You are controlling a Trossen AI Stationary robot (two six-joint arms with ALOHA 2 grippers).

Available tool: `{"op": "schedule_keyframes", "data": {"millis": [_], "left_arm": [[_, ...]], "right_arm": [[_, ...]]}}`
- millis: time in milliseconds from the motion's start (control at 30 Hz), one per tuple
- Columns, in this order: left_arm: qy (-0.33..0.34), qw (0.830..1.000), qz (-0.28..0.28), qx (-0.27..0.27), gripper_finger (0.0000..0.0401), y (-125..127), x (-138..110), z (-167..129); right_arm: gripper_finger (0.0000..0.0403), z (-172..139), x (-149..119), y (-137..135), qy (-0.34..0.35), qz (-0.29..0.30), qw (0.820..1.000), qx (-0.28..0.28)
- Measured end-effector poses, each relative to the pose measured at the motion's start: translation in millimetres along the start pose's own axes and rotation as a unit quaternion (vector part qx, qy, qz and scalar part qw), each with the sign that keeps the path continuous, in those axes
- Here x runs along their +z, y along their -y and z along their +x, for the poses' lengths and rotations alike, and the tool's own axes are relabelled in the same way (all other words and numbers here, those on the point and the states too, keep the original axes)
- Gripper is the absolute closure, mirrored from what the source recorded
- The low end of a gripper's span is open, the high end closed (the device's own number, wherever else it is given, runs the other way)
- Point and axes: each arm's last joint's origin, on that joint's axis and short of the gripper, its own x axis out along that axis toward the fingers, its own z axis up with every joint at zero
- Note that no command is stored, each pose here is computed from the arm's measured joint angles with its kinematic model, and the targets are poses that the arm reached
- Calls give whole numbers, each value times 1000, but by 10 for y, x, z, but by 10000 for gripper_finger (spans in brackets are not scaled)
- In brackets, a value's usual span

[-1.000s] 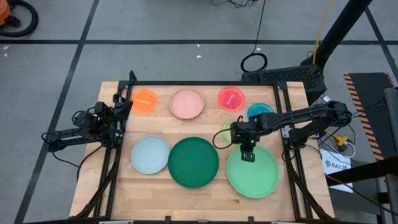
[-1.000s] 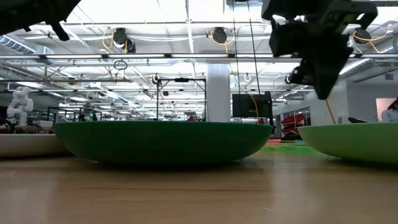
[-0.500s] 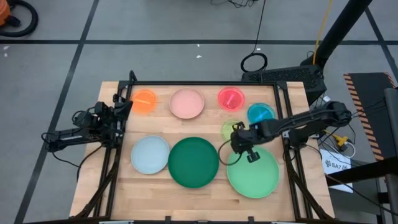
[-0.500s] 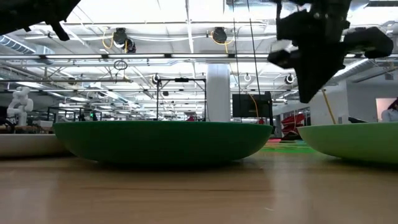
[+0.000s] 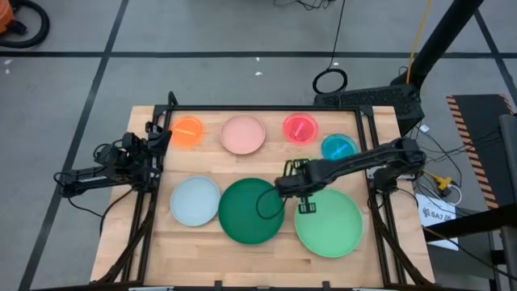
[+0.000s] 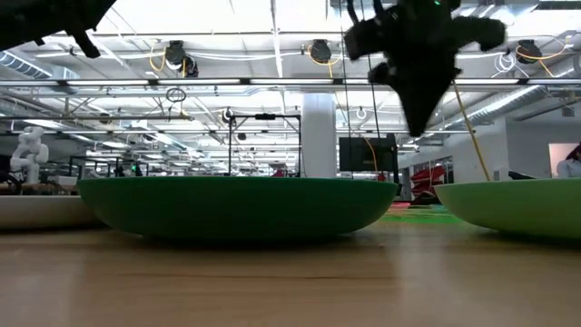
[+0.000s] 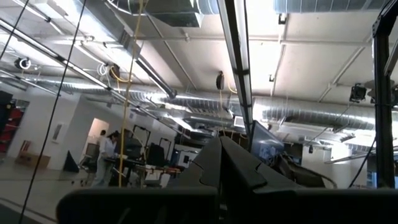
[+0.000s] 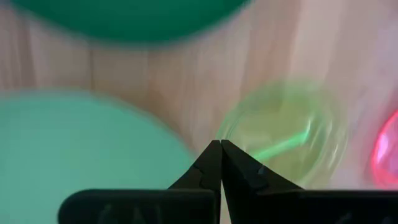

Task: Stack plastic plates
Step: Stack the large light green plate on the large green plate

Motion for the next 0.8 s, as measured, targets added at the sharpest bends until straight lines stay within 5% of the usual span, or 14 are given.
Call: {"op": "schedule_keyframes", "data": {"millis": [200, 433, 800], "left_arm": [[0, 1000, 0, 0, 396, 0, 0, 0], [-1, 1000, -8, 0, 396, 0, -2, 0], [-11, 1000, -28, 1, 396, -2, -22, 0]], "right_arm": [[401, 28, -114, 4, -82, -36, 996, -4], [387, -52, -108, 17, -41, -25, 999, -3], [222, 126, -189, -19, -69, -58, 996, 12]]}}
